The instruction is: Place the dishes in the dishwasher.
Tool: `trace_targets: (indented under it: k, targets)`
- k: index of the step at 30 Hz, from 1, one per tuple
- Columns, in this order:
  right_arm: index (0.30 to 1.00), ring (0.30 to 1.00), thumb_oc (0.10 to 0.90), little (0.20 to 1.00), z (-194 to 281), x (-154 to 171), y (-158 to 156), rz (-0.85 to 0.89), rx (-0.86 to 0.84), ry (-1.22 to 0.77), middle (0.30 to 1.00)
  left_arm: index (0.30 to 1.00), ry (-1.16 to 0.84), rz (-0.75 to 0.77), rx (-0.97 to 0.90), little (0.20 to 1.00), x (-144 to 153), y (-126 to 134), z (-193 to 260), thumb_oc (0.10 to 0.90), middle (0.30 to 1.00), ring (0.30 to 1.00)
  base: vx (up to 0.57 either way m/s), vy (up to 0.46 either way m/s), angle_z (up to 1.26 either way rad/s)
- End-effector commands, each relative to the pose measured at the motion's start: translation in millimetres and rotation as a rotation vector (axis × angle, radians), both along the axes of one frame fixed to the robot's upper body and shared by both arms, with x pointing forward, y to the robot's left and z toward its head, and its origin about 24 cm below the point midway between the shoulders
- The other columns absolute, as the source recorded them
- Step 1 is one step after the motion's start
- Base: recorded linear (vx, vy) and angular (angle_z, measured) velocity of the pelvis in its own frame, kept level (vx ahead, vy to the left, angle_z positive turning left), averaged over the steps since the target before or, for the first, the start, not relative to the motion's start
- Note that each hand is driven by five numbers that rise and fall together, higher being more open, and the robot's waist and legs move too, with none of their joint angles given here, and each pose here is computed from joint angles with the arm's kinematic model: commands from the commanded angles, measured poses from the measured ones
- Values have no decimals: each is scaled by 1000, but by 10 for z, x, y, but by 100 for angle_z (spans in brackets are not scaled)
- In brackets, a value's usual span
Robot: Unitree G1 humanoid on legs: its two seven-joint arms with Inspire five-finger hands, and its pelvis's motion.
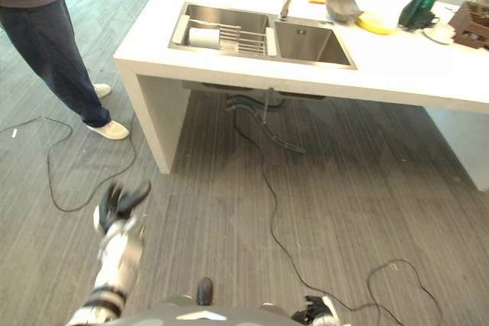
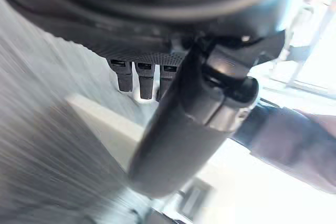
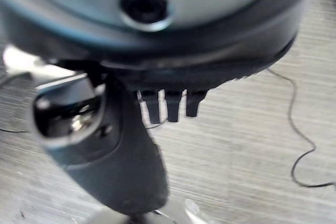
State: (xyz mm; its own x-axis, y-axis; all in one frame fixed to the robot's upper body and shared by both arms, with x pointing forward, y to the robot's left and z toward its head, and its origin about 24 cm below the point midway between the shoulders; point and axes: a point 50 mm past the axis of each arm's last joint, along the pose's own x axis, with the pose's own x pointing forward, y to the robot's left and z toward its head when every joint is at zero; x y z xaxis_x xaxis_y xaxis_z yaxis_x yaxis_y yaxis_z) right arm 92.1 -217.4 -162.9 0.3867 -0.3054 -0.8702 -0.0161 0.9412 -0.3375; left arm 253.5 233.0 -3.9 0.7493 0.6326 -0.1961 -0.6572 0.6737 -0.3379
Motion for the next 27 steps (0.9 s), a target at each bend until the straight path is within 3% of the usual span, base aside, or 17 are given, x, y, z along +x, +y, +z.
trace_targets:
  k: [1, 2, 9, 14, 18, 20, 21, 27]
  targets:
    - [900, 900, 800, 900, 118, 406, 75, 33, 9, -150, 900, 900, -215, 316, 215, 900, -70, 450, 585, 800, 900, 900, 385, -104, 43]
    - [900, 900, 800, 900, 167, 481, -158, -25, -42, -136, 900, 900, -332, 320, 317, 900, 40, 499, 945, 800, 900, 900, 362, -157, 22]
    - [900, 900, 800, 900, 178, 638, 3, 28, -2, -145, 900, 900, -619, 215, 490, 900, -57, 305, 1539, 800, 900, 900, 322, -256, 41]
    - [900, 900, 800, 900, 114, 445, -30, 36, 19, -95, 900, 900, -623, 169, 576, 900, -153, 272, 1613, 800, 900, 900, 223, -282, 115]
    - [900, 900, 800, 900, 132, 402, -152, 3, 1, -103, 900, 900, -654, 34, 651, 900, -105, 147, 1725, 800, 900, 900, 51, -140, 27]
    - [900, 900, 800, 900, 144, 386, -229, -3, -19, -96, 900, 900, -654, -48, 726, 900, -47, 50, 1776, 800, 900, 900, 148, -8, 5]
    - [900, 900, 800, 900, 141, 299, -334, -9, -45, -60, 900, 900, -618, -167, 876, 900, 26, -53, 1826, 800, 900, 900, 280, 25, 8]
    - [900, 900, 800, 900, 170, 486, -163, 44, -1, -130, 900, 900, -641, -325, 1126, 900, -1, -222, 1963, 800, 900, 900, 177, 95, -30]
